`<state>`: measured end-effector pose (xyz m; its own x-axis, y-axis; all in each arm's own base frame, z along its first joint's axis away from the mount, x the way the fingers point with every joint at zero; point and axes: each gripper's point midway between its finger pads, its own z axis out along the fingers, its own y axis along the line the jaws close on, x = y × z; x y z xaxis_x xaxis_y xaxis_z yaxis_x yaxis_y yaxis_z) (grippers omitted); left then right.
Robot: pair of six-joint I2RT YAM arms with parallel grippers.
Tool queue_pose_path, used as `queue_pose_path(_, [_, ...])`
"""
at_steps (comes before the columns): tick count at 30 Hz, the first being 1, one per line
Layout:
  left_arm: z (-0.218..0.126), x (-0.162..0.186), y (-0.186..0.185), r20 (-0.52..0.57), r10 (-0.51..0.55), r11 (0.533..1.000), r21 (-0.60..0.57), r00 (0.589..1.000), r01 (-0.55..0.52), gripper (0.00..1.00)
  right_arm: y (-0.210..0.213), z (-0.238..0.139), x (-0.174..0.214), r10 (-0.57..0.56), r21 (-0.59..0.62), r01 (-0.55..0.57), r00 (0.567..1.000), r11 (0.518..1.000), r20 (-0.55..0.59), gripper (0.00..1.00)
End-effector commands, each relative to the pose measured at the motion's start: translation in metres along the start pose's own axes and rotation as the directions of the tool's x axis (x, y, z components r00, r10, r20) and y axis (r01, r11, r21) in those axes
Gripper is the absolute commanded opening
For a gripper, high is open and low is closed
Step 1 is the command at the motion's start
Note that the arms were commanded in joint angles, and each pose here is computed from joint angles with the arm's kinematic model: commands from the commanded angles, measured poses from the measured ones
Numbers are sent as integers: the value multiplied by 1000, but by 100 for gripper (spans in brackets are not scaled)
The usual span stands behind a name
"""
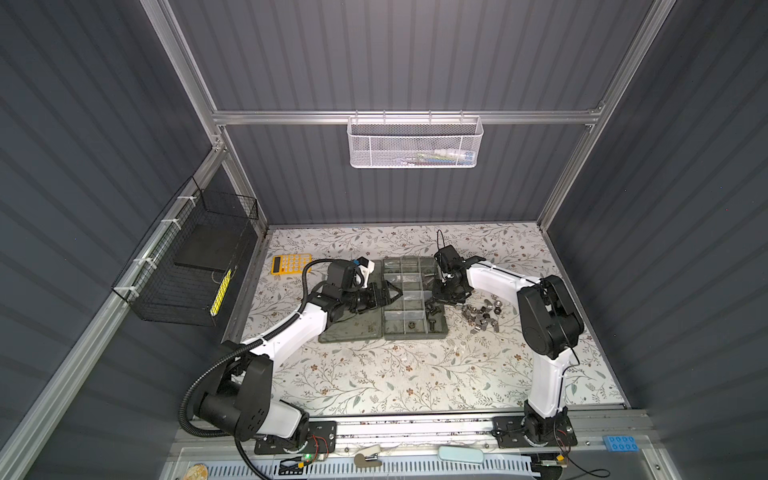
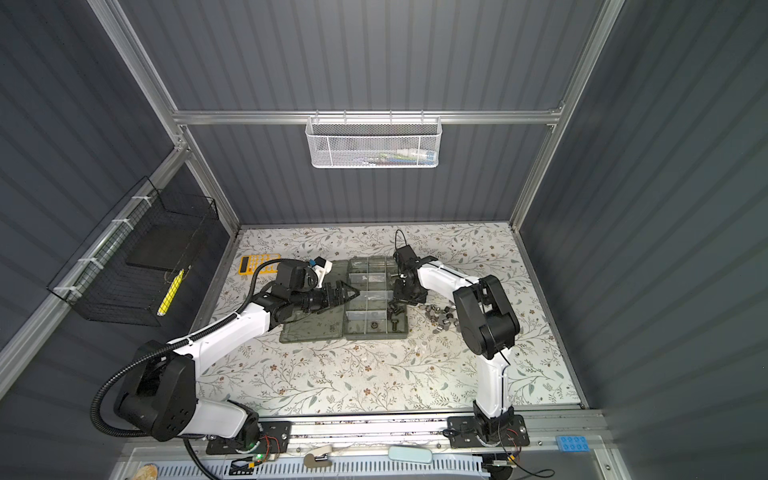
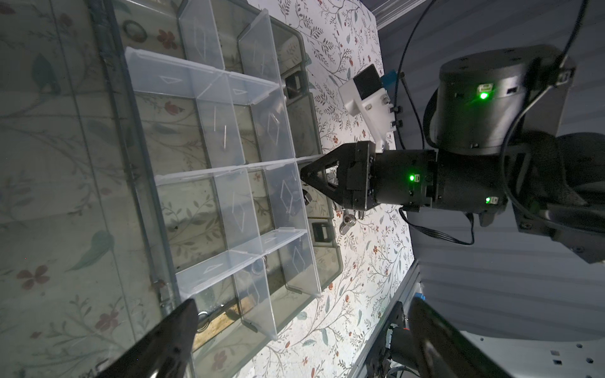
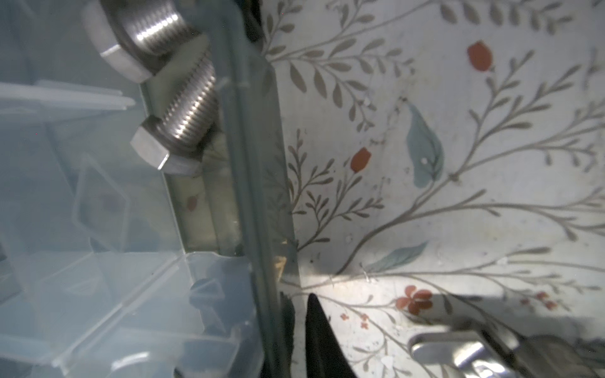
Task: Sort the screws and nuts into containers
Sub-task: 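Move the empty right gripper back over the nut pile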
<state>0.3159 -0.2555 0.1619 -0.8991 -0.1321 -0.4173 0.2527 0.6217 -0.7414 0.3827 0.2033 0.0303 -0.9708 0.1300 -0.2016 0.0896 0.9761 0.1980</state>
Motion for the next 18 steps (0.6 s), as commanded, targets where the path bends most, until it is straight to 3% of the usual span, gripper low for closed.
queue_pose_path(1, [-2, 2, -1, -4, -8, 1000, 17, 1000, 8, 100, -6, 3, -15, 33, 25, -34, 999, 999, 35, 16])
queue_pose_path(18, [-3, 0, -3, -1, -8, 1000, 23, 1000, 8, 100, -10, 4, -43, 94, -17, -93, 994, 996, 54, 15])
